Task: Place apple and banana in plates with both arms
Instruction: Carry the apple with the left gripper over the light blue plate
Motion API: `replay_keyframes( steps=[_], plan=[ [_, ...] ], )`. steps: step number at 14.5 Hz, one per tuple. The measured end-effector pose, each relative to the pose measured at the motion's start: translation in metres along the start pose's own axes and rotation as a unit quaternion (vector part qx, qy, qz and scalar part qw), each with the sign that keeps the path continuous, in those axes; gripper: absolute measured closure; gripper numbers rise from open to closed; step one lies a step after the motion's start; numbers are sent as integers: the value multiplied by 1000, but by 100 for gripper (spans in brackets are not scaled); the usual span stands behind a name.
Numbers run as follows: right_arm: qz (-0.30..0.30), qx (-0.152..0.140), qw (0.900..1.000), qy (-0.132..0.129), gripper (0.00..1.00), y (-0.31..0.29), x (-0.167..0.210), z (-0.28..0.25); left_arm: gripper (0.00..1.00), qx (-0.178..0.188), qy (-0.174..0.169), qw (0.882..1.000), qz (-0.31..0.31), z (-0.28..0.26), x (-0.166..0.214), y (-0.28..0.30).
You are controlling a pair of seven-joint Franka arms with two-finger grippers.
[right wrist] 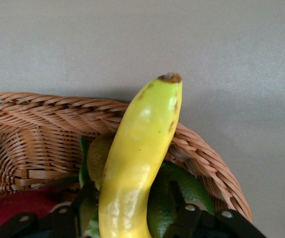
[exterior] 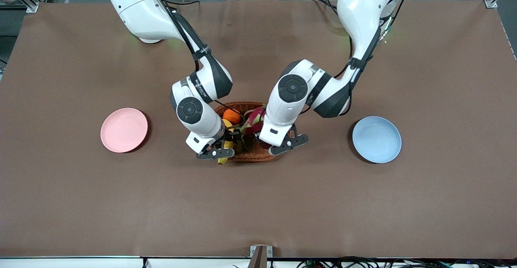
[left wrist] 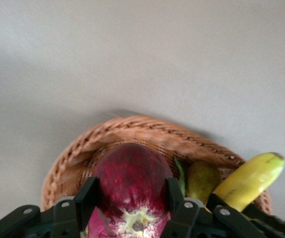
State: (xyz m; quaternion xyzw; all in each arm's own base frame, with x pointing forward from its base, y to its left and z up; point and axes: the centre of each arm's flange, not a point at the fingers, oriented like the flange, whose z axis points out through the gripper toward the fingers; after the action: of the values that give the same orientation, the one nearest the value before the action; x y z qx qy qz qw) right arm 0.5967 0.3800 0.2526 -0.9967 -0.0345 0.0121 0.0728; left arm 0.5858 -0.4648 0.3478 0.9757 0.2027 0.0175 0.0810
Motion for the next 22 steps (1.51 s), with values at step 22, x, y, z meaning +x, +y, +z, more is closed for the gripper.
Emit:
replay_keyframes(
  steps=[22],
  plan=[
    [-51,-22,998,6,60,-21,-11,4,38,129,-45,988,77,9,201,-321]
  ],
)
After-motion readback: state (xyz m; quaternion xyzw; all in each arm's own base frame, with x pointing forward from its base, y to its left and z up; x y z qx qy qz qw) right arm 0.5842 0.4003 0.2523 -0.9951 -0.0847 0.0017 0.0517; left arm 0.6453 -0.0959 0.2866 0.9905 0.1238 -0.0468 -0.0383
